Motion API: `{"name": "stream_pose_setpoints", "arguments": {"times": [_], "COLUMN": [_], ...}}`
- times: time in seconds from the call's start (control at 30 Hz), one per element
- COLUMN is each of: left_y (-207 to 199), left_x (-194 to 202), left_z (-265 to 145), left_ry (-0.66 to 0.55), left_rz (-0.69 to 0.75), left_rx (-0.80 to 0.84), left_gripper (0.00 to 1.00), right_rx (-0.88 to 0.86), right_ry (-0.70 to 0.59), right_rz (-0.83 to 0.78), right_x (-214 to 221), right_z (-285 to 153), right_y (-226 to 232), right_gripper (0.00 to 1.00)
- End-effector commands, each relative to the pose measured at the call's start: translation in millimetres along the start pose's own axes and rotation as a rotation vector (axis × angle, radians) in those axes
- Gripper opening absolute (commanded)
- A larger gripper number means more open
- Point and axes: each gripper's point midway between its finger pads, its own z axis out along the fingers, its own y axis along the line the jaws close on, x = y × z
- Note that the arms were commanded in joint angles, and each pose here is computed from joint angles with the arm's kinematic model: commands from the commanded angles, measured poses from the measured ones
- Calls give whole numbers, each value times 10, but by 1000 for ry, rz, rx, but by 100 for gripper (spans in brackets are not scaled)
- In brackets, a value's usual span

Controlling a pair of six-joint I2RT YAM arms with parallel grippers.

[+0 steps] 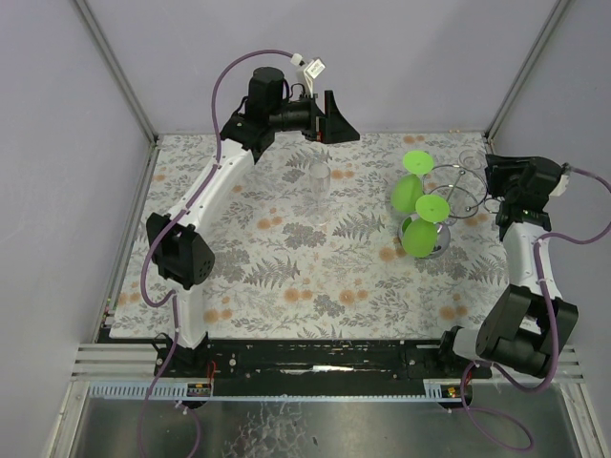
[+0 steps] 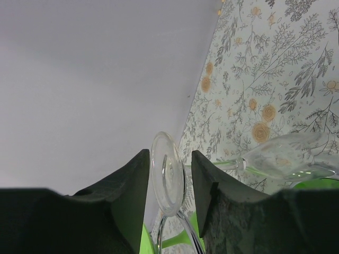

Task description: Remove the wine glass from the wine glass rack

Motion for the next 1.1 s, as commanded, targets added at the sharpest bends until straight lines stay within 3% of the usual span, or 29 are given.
{"name": "stream_pose_setpoints", "arguments": {"times": [0.0, 0.23, 0.83, 0.97, 1.07], "left_y": [-163, -168, -180, -172, -171], "left_x": [-114, -101, -75, -58, -44], "left_z": [-84, -83, -96, -98, -91], "left_ry": [-28, -24, -18, -14, -10], "left_rz": [60, 58, 57, 55, 53], "left_rx": [37, 40, 45, 45, 47], "left_gripper": [100, 100, 100, 100, 100], "right_rx": [-69, -66, -77, -78, -78], "right_ry": [25, 34, 53, 45, 36], "right_rz": [19, 22, 39, 43, 45], "right_x": [20, 39, 84, 77, 59], "right_z": [19, 39, 62, 47, 32], "right_y": [167, 147, 116, 114, 117], "right_gripper": [43, 42, 25, 15, 1]}}
